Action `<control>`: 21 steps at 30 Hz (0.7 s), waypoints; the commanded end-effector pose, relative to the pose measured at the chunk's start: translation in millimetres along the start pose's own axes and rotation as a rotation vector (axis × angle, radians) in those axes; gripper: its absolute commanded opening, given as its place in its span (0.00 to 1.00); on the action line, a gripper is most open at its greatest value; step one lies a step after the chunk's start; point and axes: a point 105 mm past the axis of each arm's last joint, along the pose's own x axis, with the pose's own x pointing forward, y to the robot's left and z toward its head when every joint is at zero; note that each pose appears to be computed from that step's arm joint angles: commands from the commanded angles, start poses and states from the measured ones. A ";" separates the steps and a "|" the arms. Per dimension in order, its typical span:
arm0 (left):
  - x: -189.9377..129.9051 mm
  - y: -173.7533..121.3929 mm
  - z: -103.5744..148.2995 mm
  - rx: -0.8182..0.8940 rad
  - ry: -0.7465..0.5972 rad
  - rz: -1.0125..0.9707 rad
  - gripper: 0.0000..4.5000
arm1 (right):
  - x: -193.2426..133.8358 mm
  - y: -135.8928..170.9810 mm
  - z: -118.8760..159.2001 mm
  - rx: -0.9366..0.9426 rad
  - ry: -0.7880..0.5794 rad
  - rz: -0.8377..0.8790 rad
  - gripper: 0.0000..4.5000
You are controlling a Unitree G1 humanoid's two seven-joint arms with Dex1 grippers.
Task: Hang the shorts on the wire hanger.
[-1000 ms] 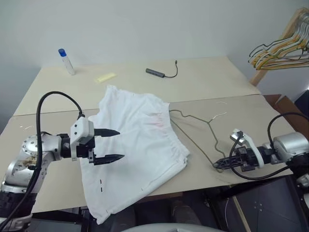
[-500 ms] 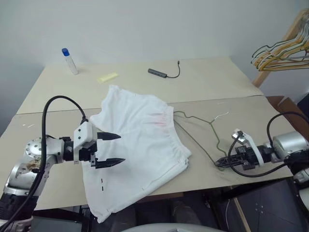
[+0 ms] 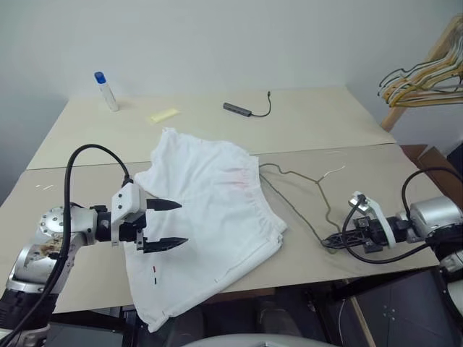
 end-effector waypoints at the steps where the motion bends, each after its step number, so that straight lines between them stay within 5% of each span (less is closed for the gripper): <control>1: 0.9 -0.8 7.9 0.049 -0.011 0.001 0.99 | -9.8 8.5 14.6 -0.015 -0.060 0.028 0.00; 13: 0.4 -2.6 6.0 0.051 0.002 0.002 0.99 | -4.6 26.0 0.3 -0.075 0.051 0.094 0.00; 21: 0.2 -3.2 5.9 0.047 0.002 0.004 0.99 | -15.3 19.9 11.4 -0.037 -0.028 0.065 0.00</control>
